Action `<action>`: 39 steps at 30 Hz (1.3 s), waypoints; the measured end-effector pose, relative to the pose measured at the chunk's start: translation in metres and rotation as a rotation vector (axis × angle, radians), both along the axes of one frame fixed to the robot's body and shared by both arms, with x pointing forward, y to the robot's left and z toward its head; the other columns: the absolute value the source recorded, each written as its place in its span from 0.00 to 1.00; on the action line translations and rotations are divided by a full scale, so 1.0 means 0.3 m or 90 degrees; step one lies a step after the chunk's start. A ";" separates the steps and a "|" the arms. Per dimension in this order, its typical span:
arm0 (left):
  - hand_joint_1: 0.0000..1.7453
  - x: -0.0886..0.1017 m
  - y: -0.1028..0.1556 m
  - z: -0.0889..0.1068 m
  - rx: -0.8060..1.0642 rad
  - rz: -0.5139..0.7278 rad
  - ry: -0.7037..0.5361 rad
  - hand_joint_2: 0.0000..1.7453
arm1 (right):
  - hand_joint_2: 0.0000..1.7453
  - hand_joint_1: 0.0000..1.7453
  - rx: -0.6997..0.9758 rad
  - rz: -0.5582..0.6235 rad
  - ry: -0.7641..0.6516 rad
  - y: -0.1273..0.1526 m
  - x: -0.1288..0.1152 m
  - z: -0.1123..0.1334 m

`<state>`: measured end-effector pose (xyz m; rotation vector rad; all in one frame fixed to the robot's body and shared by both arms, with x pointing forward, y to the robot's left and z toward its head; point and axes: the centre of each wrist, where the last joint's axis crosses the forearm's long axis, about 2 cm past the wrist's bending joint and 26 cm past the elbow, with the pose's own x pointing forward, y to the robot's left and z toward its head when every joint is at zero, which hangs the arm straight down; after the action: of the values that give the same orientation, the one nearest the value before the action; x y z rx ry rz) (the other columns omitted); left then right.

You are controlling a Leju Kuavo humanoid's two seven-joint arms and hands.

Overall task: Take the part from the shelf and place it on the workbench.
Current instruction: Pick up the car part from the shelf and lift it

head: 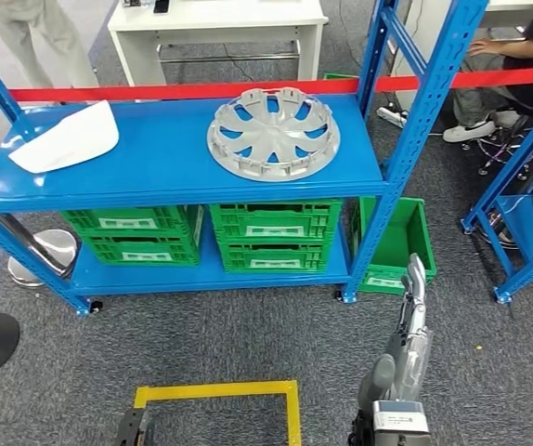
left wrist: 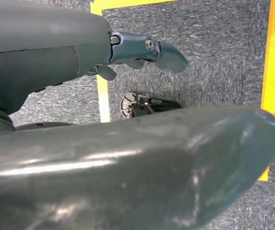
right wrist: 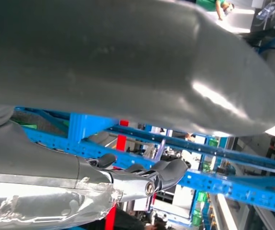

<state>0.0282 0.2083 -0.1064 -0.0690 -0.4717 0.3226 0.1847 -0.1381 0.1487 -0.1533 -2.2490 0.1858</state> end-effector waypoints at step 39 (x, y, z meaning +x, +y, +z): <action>0.00 0.005 0.001 0.000 0.013 0.008 -0.016 0.00 | 0.00 0.00 -0.002 0.012 -0.003 0.005 0.001 0.003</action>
<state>0.0296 0.2087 -0.1063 -0.0513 -0.5010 0.3291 0.1850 -0.1365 0.1496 -0.1355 -2.2561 0.1992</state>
